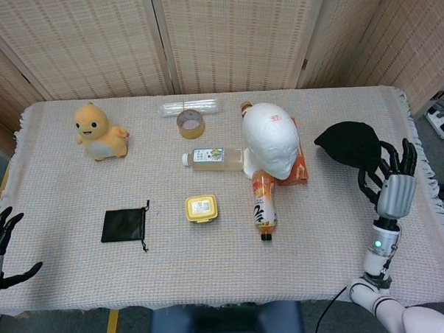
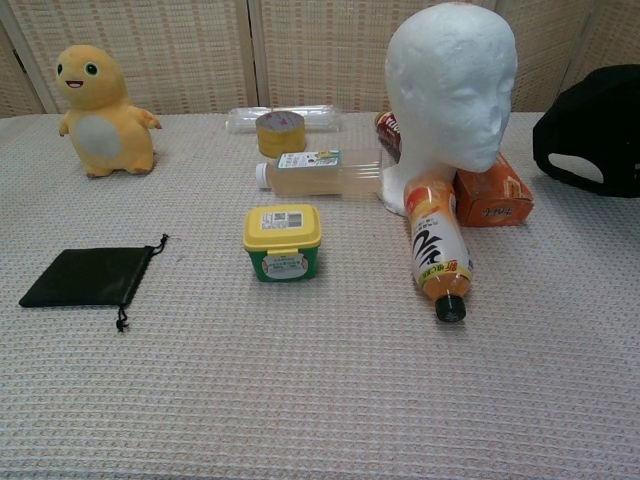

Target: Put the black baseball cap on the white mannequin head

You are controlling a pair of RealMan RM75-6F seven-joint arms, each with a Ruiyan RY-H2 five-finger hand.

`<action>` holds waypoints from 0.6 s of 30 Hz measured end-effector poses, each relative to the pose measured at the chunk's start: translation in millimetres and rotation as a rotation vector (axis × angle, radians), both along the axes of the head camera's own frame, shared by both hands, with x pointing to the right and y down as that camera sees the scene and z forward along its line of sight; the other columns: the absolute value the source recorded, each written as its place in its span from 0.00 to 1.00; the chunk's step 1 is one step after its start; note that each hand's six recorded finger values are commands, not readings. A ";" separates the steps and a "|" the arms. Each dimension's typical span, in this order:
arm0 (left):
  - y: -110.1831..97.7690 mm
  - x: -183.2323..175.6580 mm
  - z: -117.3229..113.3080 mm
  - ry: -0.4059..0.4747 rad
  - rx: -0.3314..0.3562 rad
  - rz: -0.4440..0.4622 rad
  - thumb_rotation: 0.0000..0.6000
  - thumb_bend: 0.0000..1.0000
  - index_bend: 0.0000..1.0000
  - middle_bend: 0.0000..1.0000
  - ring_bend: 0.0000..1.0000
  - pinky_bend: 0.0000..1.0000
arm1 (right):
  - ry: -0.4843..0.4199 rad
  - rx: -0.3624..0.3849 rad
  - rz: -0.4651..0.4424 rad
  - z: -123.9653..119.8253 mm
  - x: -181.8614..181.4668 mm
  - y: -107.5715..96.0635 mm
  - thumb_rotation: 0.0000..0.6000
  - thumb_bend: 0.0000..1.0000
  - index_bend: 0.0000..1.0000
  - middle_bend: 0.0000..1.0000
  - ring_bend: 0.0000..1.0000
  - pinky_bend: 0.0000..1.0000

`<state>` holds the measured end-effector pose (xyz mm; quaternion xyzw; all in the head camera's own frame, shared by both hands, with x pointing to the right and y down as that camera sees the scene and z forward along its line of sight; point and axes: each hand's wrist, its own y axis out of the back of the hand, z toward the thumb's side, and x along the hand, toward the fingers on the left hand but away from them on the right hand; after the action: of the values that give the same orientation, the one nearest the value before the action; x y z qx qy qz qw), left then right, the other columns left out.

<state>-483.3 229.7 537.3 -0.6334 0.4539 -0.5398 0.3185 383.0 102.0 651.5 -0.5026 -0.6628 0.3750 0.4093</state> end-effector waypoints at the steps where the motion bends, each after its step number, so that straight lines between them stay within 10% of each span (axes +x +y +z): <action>1: -0.2 -0.6 0.3 -0.002 0.000 -0.003 1.00 0.19 0.13 0.00 0.00 0.11 | -0.007 0.011 -0.001 -2.5 -3.9 -4.7 1.00 0.36 0.90 0.23 0.00 0.00; 18: -5.1 -9.0 6.2 -0.029 -0.004 -0.036 1.00 0.19 0.12 0.00 0.00 0.10 | -0.108 0.214 -0.052 -81.7 -92.7 -85.8 1.00 0.34 0.90 0.23 0.00 0.00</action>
<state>-492.3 224.6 543.4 -0.6178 0.4595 -0.5556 0.3138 290.3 16.2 569.8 -0.4924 -0.7068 0.2639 0.4339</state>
